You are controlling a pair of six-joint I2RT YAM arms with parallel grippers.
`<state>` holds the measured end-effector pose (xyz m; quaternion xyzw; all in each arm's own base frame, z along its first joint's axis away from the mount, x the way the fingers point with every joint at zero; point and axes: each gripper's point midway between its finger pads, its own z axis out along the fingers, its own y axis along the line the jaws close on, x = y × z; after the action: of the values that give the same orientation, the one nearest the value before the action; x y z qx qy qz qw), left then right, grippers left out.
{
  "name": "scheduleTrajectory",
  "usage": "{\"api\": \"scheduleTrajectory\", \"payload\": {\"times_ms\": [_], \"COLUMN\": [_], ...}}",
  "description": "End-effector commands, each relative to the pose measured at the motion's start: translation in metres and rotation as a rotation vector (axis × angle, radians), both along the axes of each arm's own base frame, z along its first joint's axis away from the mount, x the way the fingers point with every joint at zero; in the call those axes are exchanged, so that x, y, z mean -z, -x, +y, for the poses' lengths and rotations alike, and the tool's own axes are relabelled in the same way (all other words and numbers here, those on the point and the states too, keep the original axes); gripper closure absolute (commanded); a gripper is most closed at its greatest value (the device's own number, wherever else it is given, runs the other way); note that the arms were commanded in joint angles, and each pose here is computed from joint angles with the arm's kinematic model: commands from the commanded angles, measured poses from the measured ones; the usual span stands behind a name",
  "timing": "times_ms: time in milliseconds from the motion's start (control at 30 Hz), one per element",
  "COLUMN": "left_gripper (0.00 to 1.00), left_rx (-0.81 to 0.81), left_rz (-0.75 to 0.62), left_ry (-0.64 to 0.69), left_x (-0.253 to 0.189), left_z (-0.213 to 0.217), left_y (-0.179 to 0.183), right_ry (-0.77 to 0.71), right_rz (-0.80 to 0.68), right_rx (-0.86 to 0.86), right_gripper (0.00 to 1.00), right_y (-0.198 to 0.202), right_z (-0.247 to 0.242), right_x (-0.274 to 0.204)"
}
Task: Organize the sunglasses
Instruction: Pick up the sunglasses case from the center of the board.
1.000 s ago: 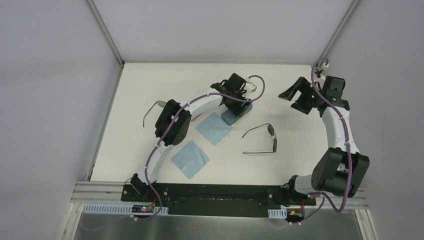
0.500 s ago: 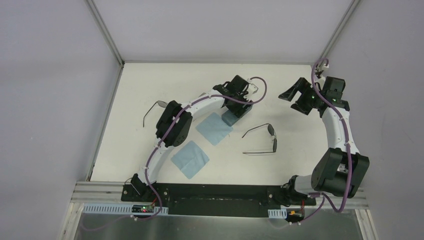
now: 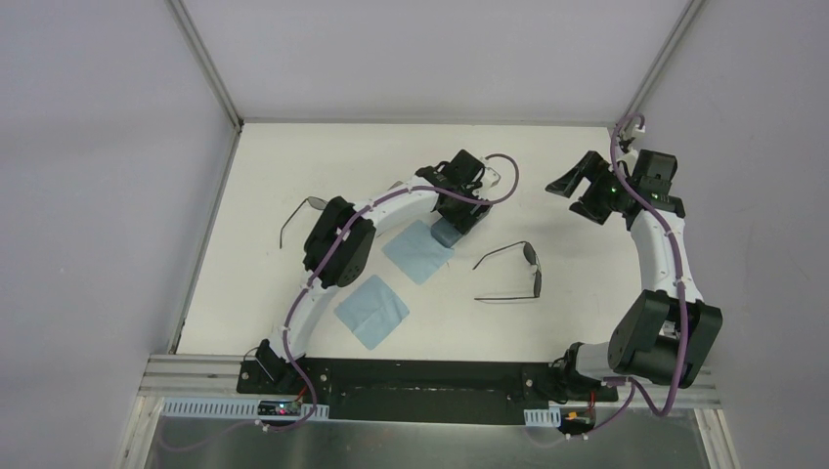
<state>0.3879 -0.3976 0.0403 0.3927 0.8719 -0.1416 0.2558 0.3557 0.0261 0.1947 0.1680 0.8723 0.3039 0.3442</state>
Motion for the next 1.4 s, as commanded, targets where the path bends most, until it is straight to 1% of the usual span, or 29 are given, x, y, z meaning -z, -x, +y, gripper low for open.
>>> {"api": "scheduleTrajectory", "payload": {"times_ms": [0,100,167,200,233,267,300,400,500,567,633,700,767,867,1067,1133,1233,1367], "left_gripper": [0.33,0.45,0.59,0.67,0.82,0.92,0.99,1.0,1.0,1.0,1.0,1.0,1.0,1.0,1.0,1.0,1.0,1.0], "left_rx": [-0.011,-0.005,0.001,0.006,0.006,0.011,0.019,0.021,0.028,0.037,0.069,0.081,0.106,0.13,0.165,0.177,0.204,0.221], "left_rz": [-0.045,-0.047,-0.052,-0.059,-0.064,-0.068,-0.066,-0.044,0.034,0.093,0.159,0.196,0.234,0.276,0.277,0.277,0.283,0.281], "left_ry": [0.019,0.031,0.051,0.067,0.086,0.116,0.153,0.293,0.479,0.595,0.703,0.769,0.82,0.875,0.896,0.899,0.906,0.91], "left_x": [-0.031,-0.035,-0.043,-0.049,-0.057,-0.068,-0.08,-0.122,-0.166,-0.192,-0.215,-0.231,-0.242,-0.254,-0.261,-0.262,-0.264,-0.266], "left_z": [-0.001,-0.004,-0.007,-0.01,-0.013,-0.017,-0.021,-0.027,-0.028,-0.02,-0.014,-0.009,-0.007,-0.007,-0.007,-0.007,-0.007,-0.006], "left_y": [0.002,0.001,0.0,0.0,-0.001,-0.002,-0.002,-0.004,-0.001,-0.002,0.004,0.012,0.02,0.029,0.034,0.036,0.039,0.041], "right_ry": [-0.001,0.001,0.005,0.008,0.012,0.017,0.029,0.087,0.149,0.165,0.138,0.081,0.072,0.06,-0.172,-0.211,-0.218,-0.229], "right_rz": [-0.061,-0.063,-0.063,-0.067,-0.07,-0.072,-0.075,-0.073,-0.102,-0.134,-0.166,-0.205,-0.229,-0.249,-0.284,-0.275,-0.258,-0.23], "right_rx": [0.003,0.004,0.003,0.0,-0.006,-0.013,-0.021,-0.061,-0.139,-0.202,-0.283,-0.384,-0.466,-0.539,-0.61,-0.598,-0.567,-0.518], "right_gripper": [0.07,0.07,0.07,0.07,0.07,0.08,0.09,0.14,0.18,0.2,0.23,0.24,0.23,0.18,0.15,0.14,0.15,0.21], "right_y": [0.0,0.0,0.0,0.0,0.001,0.002,0.002,0.005,0.005,0.004,0.002,0.003,0.004,0.006,0.006,0.002,-0.009,-0.022], "right_z": [-0.001,-0.002,-0.002,-0.002,-0.002,-0.001,-0.001,0.004,0.02,0.038,0.06,0.085,0.105,0.126,0.153,0.156,0.155,0.147], "right_x": [-0.015,-0.015,-0.015,-0.016,-0.016,-0.016,-0.016,-0.013,-0.017,-0.024,-0.034,-0.049,-0.06,-0.067,-0.092,-0.094,-0.091,-0.083]}}
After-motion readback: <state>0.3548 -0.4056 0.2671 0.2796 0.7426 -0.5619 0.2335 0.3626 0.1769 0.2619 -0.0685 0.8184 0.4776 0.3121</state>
